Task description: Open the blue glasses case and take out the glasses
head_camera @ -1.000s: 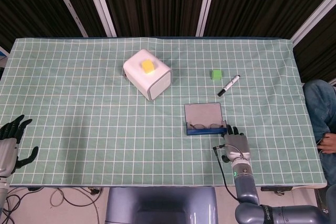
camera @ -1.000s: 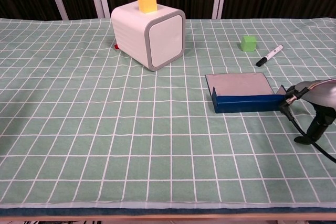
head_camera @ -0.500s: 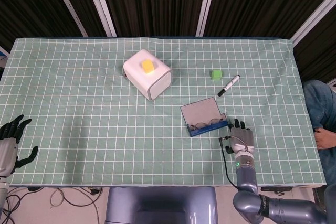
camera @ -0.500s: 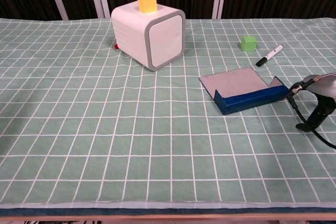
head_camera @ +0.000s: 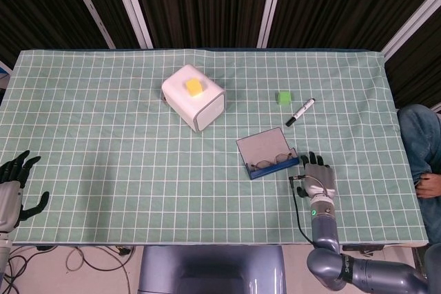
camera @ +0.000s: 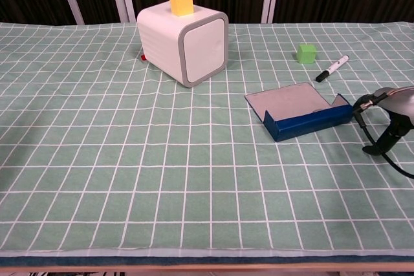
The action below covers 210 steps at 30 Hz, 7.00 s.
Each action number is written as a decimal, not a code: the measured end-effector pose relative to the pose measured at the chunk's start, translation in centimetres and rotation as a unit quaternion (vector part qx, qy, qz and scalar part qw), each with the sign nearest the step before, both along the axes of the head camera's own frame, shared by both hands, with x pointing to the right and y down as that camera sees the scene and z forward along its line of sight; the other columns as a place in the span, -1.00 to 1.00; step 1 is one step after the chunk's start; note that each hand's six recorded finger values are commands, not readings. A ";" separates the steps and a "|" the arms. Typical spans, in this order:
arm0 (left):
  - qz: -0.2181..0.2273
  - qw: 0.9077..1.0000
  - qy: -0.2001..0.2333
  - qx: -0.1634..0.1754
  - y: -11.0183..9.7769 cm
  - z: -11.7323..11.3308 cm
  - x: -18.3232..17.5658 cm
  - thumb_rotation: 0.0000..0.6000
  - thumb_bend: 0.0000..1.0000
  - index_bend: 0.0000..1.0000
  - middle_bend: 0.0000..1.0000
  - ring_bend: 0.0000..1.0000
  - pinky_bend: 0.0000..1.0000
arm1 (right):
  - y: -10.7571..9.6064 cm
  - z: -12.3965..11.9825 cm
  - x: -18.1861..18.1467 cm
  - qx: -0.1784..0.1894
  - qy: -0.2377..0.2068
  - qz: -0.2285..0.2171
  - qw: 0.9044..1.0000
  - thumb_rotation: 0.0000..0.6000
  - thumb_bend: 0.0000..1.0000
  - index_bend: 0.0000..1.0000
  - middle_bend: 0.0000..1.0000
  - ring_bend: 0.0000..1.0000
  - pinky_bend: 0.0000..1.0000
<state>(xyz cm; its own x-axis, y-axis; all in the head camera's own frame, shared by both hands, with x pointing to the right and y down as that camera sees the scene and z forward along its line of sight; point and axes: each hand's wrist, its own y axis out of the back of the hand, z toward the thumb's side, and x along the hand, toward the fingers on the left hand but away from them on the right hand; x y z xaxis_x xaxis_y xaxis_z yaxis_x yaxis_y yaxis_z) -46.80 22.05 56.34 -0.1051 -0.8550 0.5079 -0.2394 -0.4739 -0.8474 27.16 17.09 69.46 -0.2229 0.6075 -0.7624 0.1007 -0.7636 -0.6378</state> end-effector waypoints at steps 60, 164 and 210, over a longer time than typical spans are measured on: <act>-0.005 1.000 0.000 -0.003 -0.1 0.1 -0.1 1.00 -0.26 -0.70 -1.00 -1.00 -1.00 | -12.0 6.4 -3.7 0.082 -0.139 0.118 0.980 1.00 -0.54 -0.62 -1.00 -0.93 -0.55; -0.010 1.000 -0.005 -0.012 -0.1 0.3 -0.1 1.00 -0.26 -0.64 -1.00 -1.00 -1.00 | 1.3 -1.9 -9.9 0.053 -0.067 -0.288 0.954 1.00 -0.49 -0.51 -1.00 -1.00 -0.58; -0.012 1.000 -0.004 -0.012 -0.1 0.3 -0.1 1.00 -0.25 -0.64 -1.00 -1.00 -1.00 | -1.8 -0.7 -3.5 0.038 -0.003 -0.218 0.975 1.00 -0.41 -0.51 -1.00 -1.00 -0.58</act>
